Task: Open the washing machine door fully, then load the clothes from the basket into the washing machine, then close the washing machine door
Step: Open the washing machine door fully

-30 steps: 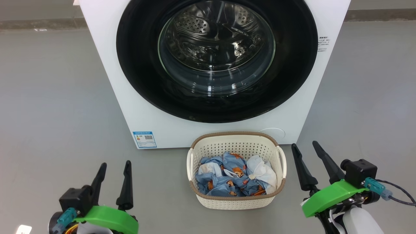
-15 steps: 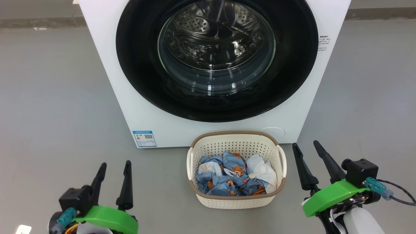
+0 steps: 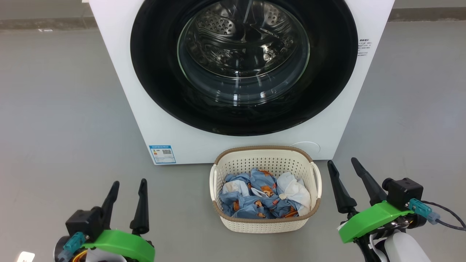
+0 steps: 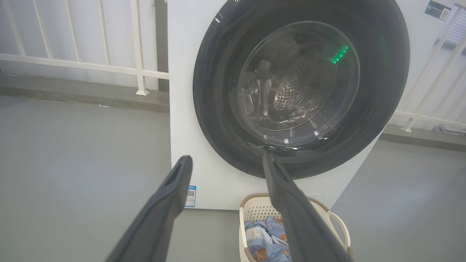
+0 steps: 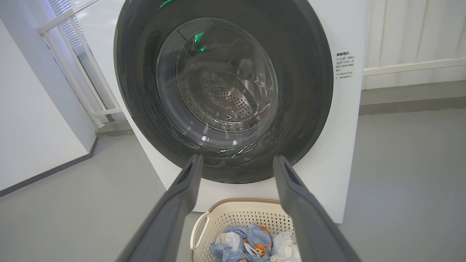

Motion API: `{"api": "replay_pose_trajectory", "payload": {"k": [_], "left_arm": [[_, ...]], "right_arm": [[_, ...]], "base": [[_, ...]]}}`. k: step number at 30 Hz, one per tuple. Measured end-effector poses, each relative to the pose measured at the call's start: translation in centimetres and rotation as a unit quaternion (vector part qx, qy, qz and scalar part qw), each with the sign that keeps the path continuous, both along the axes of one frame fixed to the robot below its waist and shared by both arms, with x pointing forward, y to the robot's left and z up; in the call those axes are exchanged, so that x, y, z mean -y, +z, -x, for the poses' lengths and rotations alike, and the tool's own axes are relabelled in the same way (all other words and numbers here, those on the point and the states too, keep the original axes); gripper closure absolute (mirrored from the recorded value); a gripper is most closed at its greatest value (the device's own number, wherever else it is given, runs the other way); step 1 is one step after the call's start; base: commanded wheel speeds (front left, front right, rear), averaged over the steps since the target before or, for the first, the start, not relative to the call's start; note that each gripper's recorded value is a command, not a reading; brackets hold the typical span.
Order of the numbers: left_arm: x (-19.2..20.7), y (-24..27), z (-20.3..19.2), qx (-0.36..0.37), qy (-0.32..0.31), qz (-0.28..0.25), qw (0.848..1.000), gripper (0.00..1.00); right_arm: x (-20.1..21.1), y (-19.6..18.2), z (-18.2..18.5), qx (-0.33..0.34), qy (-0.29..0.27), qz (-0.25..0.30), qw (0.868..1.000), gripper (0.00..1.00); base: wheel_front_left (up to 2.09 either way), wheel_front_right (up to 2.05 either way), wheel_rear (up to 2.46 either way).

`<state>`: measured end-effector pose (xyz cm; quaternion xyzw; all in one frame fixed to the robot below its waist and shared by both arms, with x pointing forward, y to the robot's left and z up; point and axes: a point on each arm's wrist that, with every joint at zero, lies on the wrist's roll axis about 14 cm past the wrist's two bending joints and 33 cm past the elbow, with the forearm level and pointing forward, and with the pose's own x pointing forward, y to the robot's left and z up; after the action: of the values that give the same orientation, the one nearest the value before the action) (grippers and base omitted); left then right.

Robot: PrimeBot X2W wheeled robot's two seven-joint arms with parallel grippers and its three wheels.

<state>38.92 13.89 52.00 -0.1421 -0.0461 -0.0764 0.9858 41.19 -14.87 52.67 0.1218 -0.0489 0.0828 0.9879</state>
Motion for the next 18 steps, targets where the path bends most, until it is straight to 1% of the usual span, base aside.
{"api": "replay_pose_trajectory", "payload": {"k": [18], "left_arm": [[0.03,0.07,-0.03,0.001,-0.002,0.001,1.000,0.00]], "right_arm": [[-0.07,-0.31,0.01,-0.003,0.001,0.013,1.000,0.00]], "base": [[0.00,0.00,0.00]]}}
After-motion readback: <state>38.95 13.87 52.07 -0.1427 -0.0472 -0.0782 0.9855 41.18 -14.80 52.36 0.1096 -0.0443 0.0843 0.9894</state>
